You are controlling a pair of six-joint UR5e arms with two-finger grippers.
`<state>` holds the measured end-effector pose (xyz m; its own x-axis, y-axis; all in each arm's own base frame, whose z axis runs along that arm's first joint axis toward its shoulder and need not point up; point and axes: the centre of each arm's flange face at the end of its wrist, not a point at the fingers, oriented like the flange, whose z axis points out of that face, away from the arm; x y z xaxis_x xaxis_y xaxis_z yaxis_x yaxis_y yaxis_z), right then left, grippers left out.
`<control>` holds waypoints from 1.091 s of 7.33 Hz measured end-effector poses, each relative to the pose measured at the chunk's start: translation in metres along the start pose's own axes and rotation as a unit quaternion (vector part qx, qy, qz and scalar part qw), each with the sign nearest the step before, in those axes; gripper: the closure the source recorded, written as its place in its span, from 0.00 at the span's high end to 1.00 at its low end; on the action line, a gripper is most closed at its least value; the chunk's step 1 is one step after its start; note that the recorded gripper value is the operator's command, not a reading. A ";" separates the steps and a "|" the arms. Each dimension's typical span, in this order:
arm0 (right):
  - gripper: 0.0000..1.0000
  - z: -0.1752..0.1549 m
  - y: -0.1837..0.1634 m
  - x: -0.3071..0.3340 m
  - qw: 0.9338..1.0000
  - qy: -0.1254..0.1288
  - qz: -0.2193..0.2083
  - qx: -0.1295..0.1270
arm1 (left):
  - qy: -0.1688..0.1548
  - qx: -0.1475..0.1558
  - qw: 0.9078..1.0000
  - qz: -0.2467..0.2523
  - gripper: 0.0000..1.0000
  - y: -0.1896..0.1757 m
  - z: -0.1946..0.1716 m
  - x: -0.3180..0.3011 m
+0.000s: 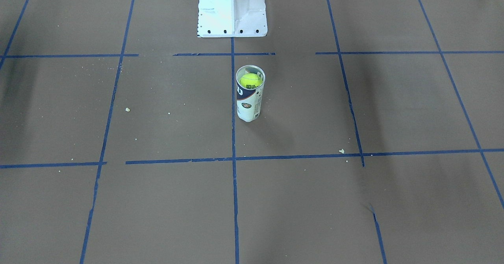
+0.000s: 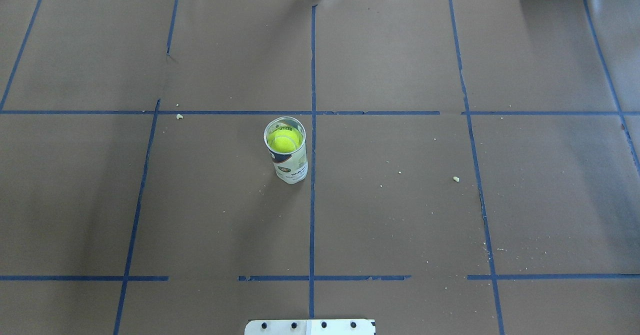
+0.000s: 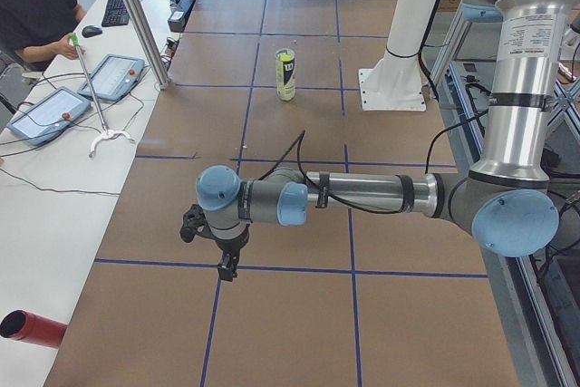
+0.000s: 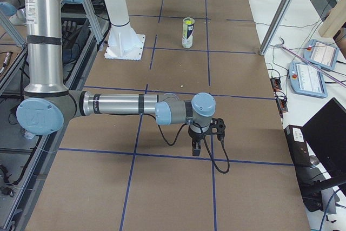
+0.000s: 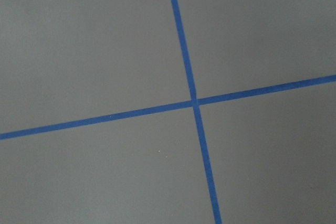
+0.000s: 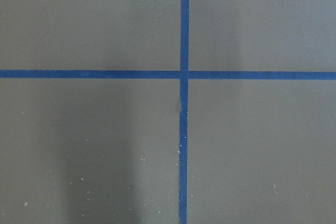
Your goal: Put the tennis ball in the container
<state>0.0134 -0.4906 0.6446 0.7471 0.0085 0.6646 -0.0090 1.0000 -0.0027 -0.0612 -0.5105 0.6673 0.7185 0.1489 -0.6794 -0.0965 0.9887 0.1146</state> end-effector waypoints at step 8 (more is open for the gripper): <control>1.00 0.000 0.000 0.000 1.000 0.000 0.000 0.000 | 0.007 -0.013 0.999 -0.029 1.00 0.024 -0.002 -0.008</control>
<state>0.0134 -0.4906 0.6447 0.7471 0.0085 0.6646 -0.0090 1.0000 -0.0027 -0.0704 -0.4882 0.6737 0.7138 0.0914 -0.6943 -0.0729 0.9958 0.0561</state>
